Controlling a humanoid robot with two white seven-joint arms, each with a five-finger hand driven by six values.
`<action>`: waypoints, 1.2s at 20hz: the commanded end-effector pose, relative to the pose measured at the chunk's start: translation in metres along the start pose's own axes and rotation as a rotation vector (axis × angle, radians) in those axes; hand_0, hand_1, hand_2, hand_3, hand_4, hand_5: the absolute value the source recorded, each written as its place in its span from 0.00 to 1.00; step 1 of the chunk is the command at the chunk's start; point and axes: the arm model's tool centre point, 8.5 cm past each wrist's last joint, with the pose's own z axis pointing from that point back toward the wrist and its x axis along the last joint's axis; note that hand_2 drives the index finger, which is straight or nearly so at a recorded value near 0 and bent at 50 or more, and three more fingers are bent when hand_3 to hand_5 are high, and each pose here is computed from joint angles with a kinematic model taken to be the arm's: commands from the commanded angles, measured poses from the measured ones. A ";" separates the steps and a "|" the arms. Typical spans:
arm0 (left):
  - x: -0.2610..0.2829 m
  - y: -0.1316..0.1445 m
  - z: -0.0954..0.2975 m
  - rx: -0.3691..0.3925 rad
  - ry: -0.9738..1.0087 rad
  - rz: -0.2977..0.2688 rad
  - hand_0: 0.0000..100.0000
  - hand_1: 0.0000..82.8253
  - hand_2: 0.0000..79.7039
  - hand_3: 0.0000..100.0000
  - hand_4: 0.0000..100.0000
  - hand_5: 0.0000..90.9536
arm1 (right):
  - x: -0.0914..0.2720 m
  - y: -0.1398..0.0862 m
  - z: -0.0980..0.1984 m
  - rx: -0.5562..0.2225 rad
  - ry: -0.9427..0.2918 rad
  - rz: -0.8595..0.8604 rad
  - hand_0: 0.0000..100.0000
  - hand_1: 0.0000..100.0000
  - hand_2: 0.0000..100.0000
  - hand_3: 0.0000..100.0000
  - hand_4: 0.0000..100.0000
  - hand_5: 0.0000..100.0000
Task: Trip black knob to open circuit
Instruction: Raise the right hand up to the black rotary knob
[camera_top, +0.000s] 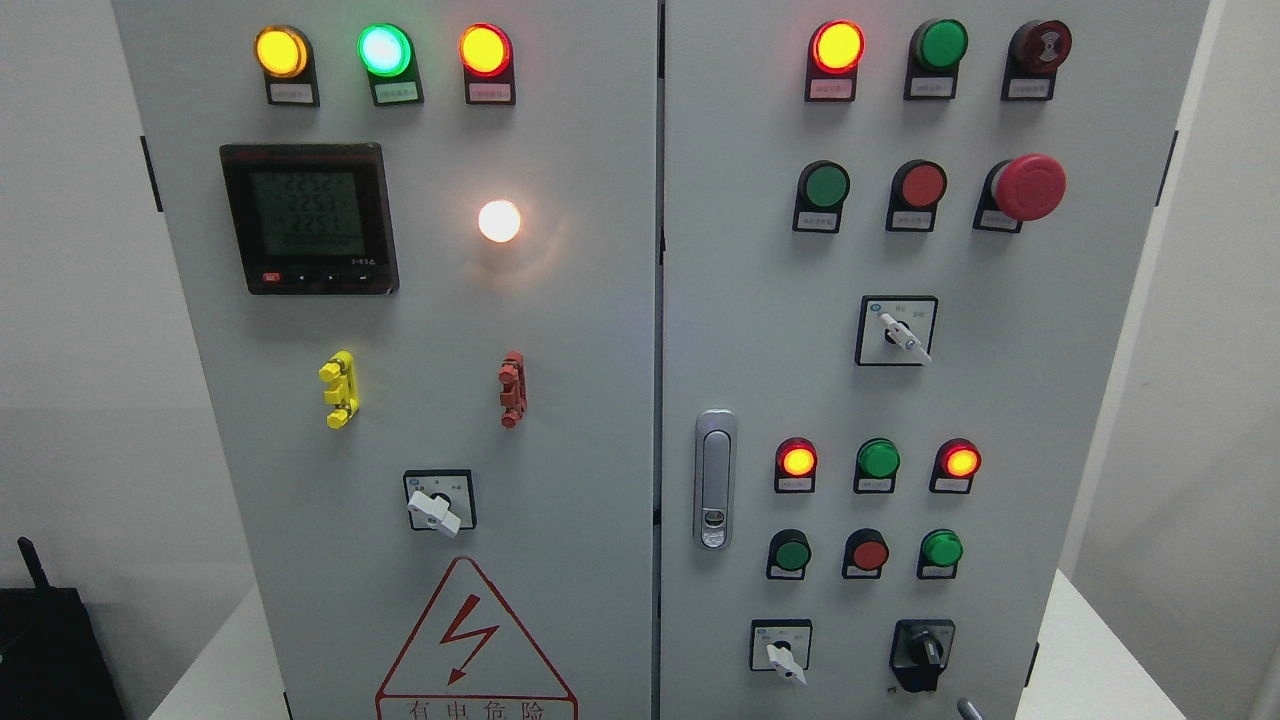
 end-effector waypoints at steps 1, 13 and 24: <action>0.002 -0.001 0.000 -0.001 -0.005 0.004 0.12 0.47 0.00 0.00 0.00 0.00 | 0.015 0.004 -0.007 0.017 -0.049 -0.006 0.06 0.09 0.00 1.00 1.00 1.00; 0.003 -0.001 0.000 -0.001 -0.006 0.003 0.12 0.47 0.00 0.00 0.00 0.00 | 0.018 0.013 -0.012 0.040 -0.061 -0.015 0.06 0.10 0.00 1.00 1.00 1.00; 0.003 0.000 0.000 0.000 -0.006 0.003 0.12 0.47 0.00 0.00 0.00 0.00 | 0.022 0.019 -0.012 0.055 -0.073 -0.016 0.06 0.11 0.00 1.00 1.00 1.00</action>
